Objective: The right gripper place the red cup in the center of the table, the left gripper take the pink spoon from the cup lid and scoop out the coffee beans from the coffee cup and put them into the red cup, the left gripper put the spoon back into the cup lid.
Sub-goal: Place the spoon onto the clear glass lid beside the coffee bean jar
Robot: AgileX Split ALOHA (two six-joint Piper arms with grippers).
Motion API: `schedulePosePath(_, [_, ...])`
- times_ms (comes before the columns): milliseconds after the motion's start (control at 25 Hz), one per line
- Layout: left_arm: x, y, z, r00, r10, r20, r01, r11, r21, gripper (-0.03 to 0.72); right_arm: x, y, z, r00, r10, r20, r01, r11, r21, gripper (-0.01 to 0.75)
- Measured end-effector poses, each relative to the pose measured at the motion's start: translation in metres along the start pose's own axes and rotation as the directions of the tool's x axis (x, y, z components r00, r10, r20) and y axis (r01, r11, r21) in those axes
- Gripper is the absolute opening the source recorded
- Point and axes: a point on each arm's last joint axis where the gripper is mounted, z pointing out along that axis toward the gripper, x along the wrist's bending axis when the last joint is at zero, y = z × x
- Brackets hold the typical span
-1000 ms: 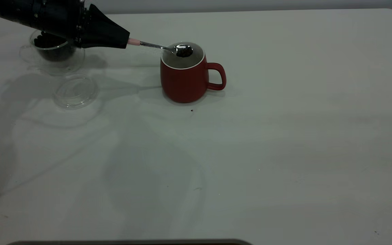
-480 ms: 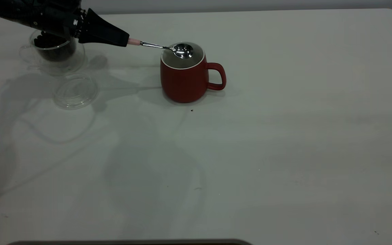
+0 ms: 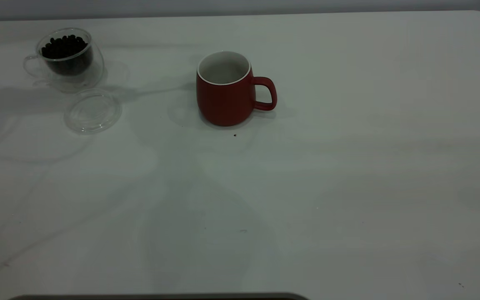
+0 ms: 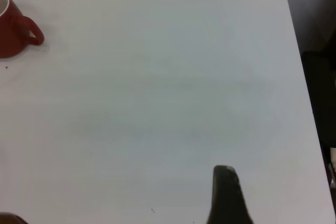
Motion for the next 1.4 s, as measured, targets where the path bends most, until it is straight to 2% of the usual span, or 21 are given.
schedulePosePath(160, [-0.004,-0.004,-0.045,0.987,-0.117,-0.106,0.118,0.993,0.004,0.119,0.0,0.0,0.0,1.0,0.0,0.0,0.0,1.0,0.0,0.535])
schedulePosePath(280, [0.004,-0.028,-0.067,0.968,-0.209,-0.135,0.211,0.978,-0.005,0.119,0.0,0.0,0.0,1.0,0.0,0.0,0.0,1.0,0.0,0.535])
schedulePosePath(520, [0.037,-0.103,-0.073,0.926,-0.367,-0.089,0.369,0.929,0.01,0.119,0.0,0.0,0.0,1.0,0.0,0.0,0.0,1.0,0.0,0.535])
schedulePosePath(720, [0.066,-0.135,-0.067,0.881,-0.473,-0.024,0.471,0.88,-0.059,0.119,0.0,0.0,0.0,1.0,0.0,0.0,0.0,1.0,0.0,0.535])
schedulePosePath(920, [0.088,-0.158,-0.048,0.856,-0.517,0.004,0.516,0.854,-0.059,0.119,0.0,0.0,0.0,1.0,0.0,0.0,0.0,1.0,0.0,0.535])
schedulePosePath(1120, [0.105,-0.171,-0.033,0.836,-0.548,0.011,0.545,0.829,-0.123,0.119,0.0,0.0,0.0,1.0,0.0,0.0,0.0,1.0,0.0,0.535])
schedulePosePath(1400, [0.116,-0.174,-0.032,0.837,-0.543,-0.076,0.525,0.834,-0.17,0.119,0.0,0.0,0.0,1.0,0.0,0.0,0.0,1.0,0.0,0.535])
